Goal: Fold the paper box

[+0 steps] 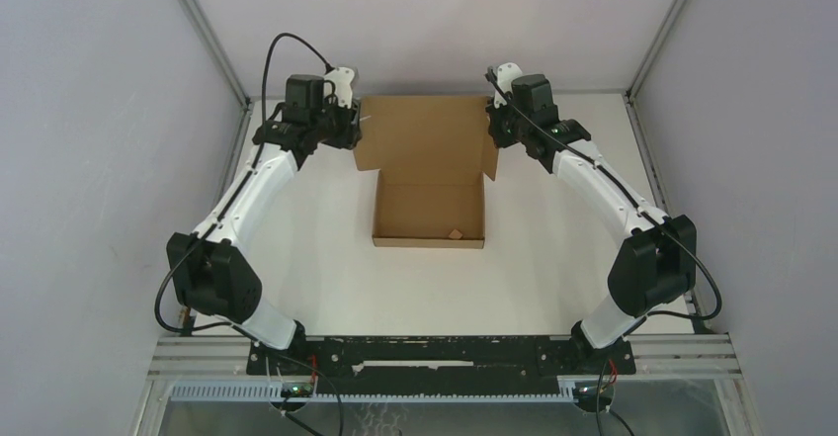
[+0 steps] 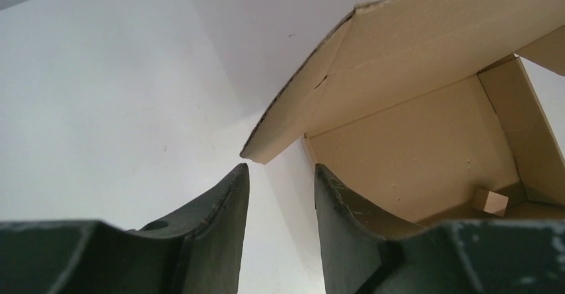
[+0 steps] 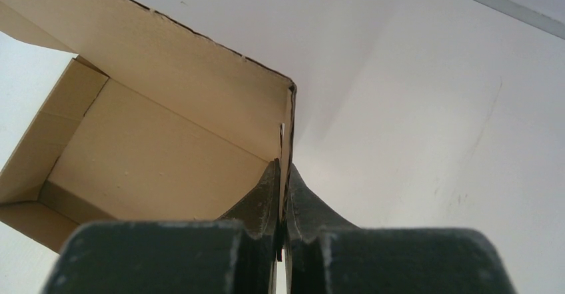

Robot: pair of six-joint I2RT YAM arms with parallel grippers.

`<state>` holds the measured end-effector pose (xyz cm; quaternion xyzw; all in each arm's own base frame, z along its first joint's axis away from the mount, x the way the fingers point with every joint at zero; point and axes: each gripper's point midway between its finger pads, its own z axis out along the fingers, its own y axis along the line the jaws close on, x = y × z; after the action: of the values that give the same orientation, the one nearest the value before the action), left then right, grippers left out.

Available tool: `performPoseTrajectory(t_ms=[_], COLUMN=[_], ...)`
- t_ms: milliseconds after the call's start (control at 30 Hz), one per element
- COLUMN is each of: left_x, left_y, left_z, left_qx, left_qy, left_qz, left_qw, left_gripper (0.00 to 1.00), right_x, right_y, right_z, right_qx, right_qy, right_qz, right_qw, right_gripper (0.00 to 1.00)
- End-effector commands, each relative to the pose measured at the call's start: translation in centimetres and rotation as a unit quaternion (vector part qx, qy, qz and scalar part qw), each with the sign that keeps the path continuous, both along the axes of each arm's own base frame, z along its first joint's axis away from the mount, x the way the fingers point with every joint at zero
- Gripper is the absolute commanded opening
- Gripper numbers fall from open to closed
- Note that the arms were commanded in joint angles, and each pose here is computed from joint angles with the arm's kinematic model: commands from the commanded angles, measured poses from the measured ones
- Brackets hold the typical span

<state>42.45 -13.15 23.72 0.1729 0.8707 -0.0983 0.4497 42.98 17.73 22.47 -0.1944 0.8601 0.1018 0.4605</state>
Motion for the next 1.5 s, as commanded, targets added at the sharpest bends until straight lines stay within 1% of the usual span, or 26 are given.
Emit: performPoseTrajectory(t_ms=[0,267,733,1467], left_x=[0.9,1.6,3.1,4.1], left_y=[0.4,0.5,-0.4,-1.0], left_z=[3.0,2.0,2.0,4.4], left_qx=[-0.005,-0.007,-0.026,-0.051], left_qy=[-0.054,-0.045,-0.06,-0.087], left_qz=[-0.01,-0.022,-0.052,-0.07], left_qw=[0.999,0.999,0.997,0.992], left_gripper=[0.46,0.46,0.46,0.43], right_x=[-0.1,-0.1,-0.2,0.0], right_y=[-0.1,-0.1,-0.3,-0.5], right_z=[2.6,2.8,2.9,2.5], right_qx=[0.009,0.011,0.009,0.005], right_qy=[-0.029,-0.031,-0.031,-0.028], right_qz=[0.002,0.005,0.009,0.011], right_qw=[1.0,0.999,0.999,1.0], right_gripper=[0.06,0.06,0.06,0.06])
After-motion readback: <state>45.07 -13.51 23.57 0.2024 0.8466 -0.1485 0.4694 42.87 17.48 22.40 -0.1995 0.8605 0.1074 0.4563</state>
